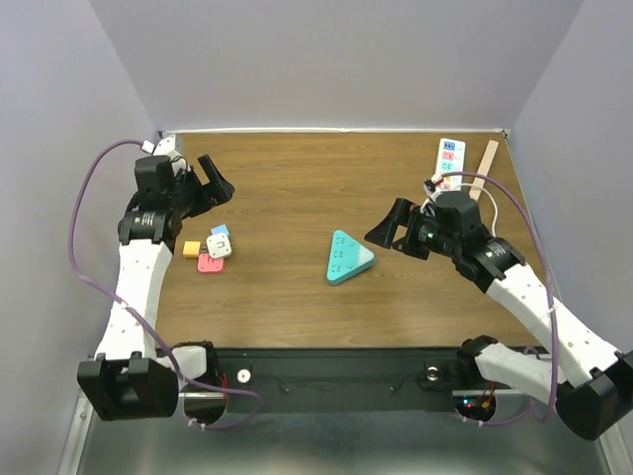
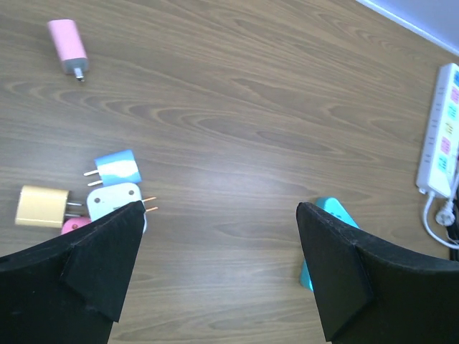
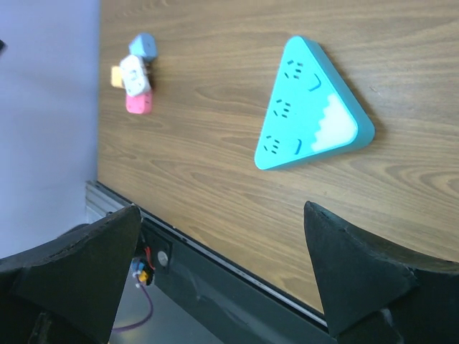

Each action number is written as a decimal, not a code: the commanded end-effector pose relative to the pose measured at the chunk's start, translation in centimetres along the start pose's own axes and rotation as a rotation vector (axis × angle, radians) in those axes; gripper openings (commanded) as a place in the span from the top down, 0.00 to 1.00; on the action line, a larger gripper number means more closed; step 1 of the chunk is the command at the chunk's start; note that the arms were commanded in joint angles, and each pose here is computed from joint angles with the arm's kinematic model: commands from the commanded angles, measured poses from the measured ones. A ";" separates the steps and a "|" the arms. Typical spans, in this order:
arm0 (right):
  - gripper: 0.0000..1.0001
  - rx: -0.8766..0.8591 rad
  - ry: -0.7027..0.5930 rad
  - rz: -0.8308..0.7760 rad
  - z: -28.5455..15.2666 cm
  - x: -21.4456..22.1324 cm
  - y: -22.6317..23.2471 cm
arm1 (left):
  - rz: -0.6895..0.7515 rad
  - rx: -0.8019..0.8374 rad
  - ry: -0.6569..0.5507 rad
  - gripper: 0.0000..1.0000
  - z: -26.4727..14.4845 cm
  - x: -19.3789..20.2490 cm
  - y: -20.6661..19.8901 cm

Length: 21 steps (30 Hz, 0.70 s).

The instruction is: Pull the plug off the socket

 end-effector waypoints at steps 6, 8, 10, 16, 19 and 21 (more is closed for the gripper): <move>0.00 -0.074 -0.183 0.028 -5.1 -1.4 2.2 | 0.036 0.181 -0.175 0.01 -5.3 -1.2 -3.0; 0.00 -0.071 -0.188 0.030 -5.9 -0.9 1.8 | 0.015 0.158 -0.168 0.01 -5.2 -0.5 -2.6; 0.00 -0.045 -0.166 0.044 -5.6 -0.1 0.5 | 0.000 0.149 -0.156 0.01 -5.1 0.2 -2.4; 0.00 0.104 -0.089 0.188 -1.8 2.7 -4.7 | -0.006 0.150 -0.117 0.01 -5.2 2.1 -2.1; 0.00 0.075 -0.179 0.238 -0.6 2.0 -5.3 | -0.010 0.150 -0.099 0.01 -5.1 2.7 -2.0; 0.00 0.100 -0.220 0.293 0.7 2.0 -6.6 | -0.018 0.140 -0.089 0.01 -5.0 3.3 -1.8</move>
Point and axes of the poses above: each gripper's point midway between its finger pads, its own z axis out along the fingers, its own y axis along the line the jaws close on, x = y × z, the point moved 5 cm from there along -z, back along the fingers, and after that the axes turned 10 degrees about z, right-handed, at the moved point
